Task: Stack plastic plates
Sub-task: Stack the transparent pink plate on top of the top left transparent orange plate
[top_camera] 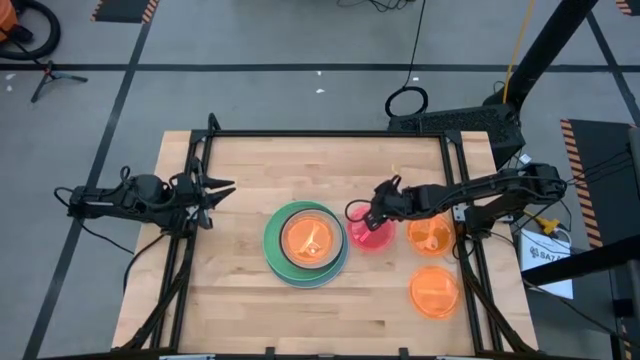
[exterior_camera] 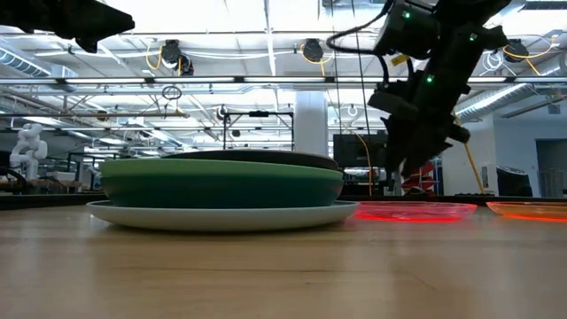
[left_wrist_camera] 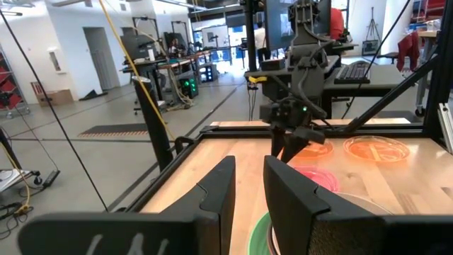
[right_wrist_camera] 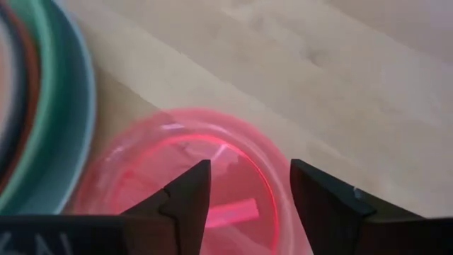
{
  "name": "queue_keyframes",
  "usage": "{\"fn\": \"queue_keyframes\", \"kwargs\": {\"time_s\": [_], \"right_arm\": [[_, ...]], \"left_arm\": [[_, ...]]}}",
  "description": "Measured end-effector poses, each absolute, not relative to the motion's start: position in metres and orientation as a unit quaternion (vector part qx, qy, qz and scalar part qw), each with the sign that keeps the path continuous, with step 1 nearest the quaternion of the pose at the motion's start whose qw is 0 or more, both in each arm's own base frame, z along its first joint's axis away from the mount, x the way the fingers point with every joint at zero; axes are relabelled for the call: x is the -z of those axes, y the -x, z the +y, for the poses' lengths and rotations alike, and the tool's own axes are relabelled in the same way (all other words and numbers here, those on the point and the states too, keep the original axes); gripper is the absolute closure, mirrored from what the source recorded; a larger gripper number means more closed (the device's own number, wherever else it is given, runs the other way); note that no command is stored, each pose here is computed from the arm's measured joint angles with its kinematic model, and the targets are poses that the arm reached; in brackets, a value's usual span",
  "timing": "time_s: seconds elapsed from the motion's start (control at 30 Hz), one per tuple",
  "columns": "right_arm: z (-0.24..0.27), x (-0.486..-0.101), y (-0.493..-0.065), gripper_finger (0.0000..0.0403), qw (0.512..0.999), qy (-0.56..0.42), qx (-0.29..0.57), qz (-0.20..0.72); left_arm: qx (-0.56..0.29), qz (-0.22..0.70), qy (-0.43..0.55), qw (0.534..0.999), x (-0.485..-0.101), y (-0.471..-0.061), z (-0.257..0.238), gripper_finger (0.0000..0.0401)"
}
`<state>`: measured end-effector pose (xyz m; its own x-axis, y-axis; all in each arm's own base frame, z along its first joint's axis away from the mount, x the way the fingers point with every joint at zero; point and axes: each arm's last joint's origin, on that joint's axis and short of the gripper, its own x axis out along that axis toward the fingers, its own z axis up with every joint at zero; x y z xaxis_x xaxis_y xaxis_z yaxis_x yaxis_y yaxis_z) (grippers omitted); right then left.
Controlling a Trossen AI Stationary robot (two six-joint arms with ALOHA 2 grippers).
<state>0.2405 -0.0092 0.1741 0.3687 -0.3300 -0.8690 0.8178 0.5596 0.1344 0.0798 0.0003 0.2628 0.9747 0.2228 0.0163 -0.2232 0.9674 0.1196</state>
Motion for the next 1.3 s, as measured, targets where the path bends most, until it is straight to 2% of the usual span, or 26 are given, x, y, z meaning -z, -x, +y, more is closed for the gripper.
{"fn": "queue_keyframes", "kwargs": {"time_s": [0.33,0.63,0.73,1.0,1.3], "right_arm": [[-0.012,-0.168,-0.221,0.0218,0.680,-0.353,0.471,0.438],[-0.010,-0.148,-0.225,0.0218,0.652,-0.353,0.464,0.485],[-0.010,-0.138,-0.231,0.0218,0.655,-0.344,0.443,0.506],[-0.010,-0.131,-0.242,0.0221,0.681,-0.337,0.421,0.496],[-0.010,-0.131,-0.243,0.0268,0.681,-0.337,0.420,0.496]], "left_arm": [[-0.112,-0.002,-0.059,0.992,-0.263,-0.080,0.000,0.0318],[-0.112,-0.002,-0.059,0.992,-0.263,-0.080,0.000,0.0318],[-0.112,-0.001,-0.059,0.992,-0.263,-0.080,0.000,0.0318],[-0.112,-0.001,-0.059,0.992,-0.263,-0.080,0.000,0.0318],[-0.112,-0.001,-0.059,0.992,-0.263,-0.080,0.000,0.0318]]}}
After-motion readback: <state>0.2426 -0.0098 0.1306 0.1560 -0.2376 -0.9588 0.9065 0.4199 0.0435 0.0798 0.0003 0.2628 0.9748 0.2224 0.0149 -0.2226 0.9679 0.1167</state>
